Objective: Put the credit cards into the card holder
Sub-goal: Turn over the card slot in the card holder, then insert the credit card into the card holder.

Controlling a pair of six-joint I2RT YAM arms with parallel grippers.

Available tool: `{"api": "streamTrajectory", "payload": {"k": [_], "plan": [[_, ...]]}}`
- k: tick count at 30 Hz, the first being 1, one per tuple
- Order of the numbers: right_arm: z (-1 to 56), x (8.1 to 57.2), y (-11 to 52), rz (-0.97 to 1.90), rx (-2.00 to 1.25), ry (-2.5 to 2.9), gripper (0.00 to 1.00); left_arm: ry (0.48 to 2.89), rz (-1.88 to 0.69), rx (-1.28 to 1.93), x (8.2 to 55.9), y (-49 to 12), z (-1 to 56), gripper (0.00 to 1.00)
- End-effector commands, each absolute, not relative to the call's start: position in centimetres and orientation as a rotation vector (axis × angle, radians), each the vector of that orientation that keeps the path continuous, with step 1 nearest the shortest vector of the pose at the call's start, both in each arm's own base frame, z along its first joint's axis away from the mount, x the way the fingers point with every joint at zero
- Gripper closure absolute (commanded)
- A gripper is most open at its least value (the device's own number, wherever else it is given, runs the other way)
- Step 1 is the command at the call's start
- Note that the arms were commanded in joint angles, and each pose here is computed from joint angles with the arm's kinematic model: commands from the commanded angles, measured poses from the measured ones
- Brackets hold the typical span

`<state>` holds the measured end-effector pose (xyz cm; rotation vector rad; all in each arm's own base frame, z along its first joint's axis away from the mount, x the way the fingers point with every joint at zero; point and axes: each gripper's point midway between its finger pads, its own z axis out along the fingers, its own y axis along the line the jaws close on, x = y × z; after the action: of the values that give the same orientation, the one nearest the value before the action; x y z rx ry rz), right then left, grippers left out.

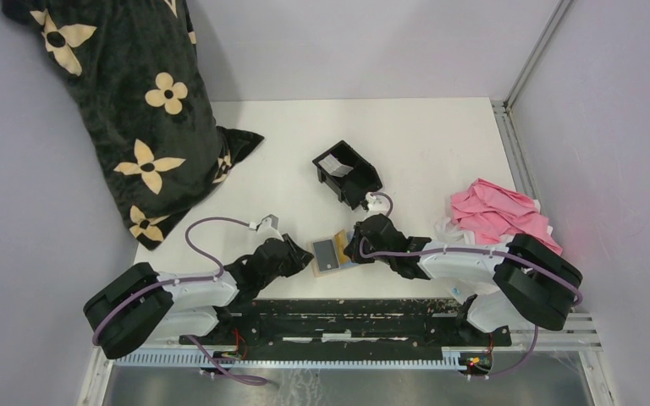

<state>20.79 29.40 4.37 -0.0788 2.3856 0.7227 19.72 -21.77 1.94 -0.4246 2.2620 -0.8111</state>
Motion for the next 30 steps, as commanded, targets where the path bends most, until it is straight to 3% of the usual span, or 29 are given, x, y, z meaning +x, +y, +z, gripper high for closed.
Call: {"api": "streamTrajectory", "payload": {"k": [1,16,30], "plan": [[5.3,21.3,30.1,0.812,-0.05,2.344,0.99,2.261,-0.806,-0.453,20.1,-22.1,2.1,0.71],[7.9,21.6,30.0,0.849,-0.066,2.291,0.99,2.239,-0.802,-0.469,20.2,-21.8,2.8,0.71],[5.8,21.2,30.7,0.878,-0.055,2.333,0.99,2.234,-0.803,-0.481,19.8,-21.3,2.9,0.71]]}}
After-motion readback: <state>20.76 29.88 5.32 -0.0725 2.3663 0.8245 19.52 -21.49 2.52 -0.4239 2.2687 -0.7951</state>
